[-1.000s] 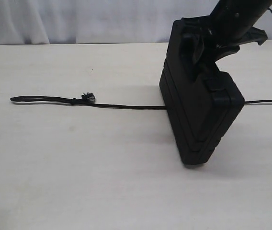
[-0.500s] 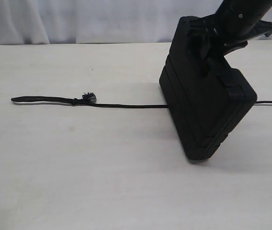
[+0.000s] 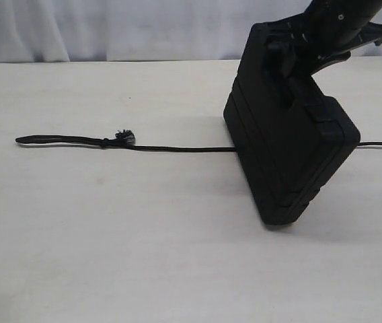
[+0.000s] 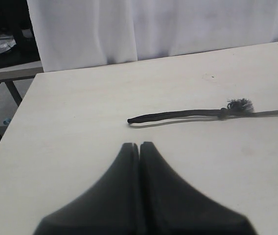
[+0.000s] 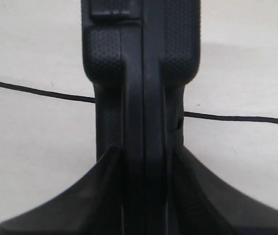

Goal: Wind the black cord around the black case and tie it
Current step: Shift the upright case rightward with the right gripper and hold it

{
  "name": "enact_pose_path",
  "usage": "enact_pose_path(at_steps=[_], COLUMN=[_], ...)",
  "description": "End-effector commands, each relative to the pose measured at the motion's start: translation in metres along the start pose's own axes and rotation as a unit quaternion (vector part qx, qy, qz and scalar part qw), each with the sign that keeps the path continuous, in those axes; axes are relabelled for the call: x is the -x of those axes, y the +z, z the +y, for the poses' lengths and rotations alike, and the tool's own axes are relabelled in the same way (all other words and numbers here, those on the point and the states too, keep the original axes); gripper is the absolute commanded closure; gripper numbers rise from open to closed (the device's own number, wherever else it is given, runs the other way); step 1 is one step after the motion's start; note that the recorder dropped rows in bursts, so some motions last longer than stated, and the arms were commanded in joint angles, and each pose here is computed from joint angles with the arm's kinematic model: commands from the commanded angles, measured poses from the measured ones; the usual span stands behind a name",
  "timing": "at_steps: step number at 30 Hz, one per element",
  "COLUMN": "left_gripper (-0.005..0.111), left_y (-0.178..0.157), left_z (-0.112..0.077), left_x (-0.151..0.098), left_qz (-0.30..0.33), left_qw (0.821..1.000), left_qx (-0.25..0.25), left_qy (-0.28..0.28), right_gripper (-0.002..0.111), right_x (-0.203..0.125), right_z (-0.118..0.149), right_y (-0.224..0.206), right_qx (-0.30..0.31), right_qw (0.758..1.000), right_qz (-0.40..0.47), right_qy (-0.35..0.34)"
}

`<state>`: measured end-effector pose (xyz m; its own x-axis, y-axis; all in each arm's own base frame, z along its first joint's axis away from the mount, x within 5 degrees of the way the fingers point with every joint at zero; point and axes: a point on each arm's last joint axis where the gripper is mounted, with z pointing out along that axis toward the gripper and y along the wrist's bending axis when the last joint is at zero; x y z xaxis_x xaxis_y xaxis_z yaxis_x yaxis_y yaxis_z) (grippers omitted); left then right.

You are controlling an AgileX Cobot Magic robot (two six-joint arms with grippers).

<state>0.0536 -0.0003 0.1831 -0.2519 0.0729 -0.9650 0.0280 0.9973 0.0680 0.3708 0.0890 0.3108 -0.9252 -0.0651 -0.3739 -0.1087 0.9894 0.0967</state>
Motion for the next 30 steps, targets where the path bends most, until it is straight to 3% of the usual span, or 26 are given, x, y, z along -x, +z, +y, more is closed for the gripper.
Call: enact_pose_path(at_steps=[1,16,19,23,30], left_gripper=[0.107,0.107,0.107,0.107,0.107], left_y=[0.0001,0.0001,0.0001,0.0001,0.0001], left_z=[-0.0006,-0.0006,-0.0006,-0.0006,-0.0006], left_x=[0.0003,0.0003,0.0003,0.0003,0.0003], left_qz=[-0.007,-0.007,-0.007,-0.007,-0.007], left_qw=[1.000,1.000,1.000,1.000,1.000], left_qx=[-0.004,-0.004,-0.004,-0.004,-0.004], left_qy=[-0.002,-0.002,-0.002,-0.002,-0.002], right_gripper=[0.073,0.074,0.083,0.104,0.104], right_x=[0.0002,-0.0045,-0.0045,-0.0045,-0.0041], right_z=[-0.0015,-0.0025,-0.0025,-0.0025,-0.0027], right_y=[-0.0082,0.0008,0.0008,0.0008,-0.0049], right_qx=[-0.005,-0.010,-0.010,-0.010,-0.011], right_qw=[1.000,0.999,0.999,0.999,1.000], right_qz=[-0.012,0.025,0.025,0.025,0.014], right_qy=[-0.010,-0.021,-0.021,-0.021,-0.014])
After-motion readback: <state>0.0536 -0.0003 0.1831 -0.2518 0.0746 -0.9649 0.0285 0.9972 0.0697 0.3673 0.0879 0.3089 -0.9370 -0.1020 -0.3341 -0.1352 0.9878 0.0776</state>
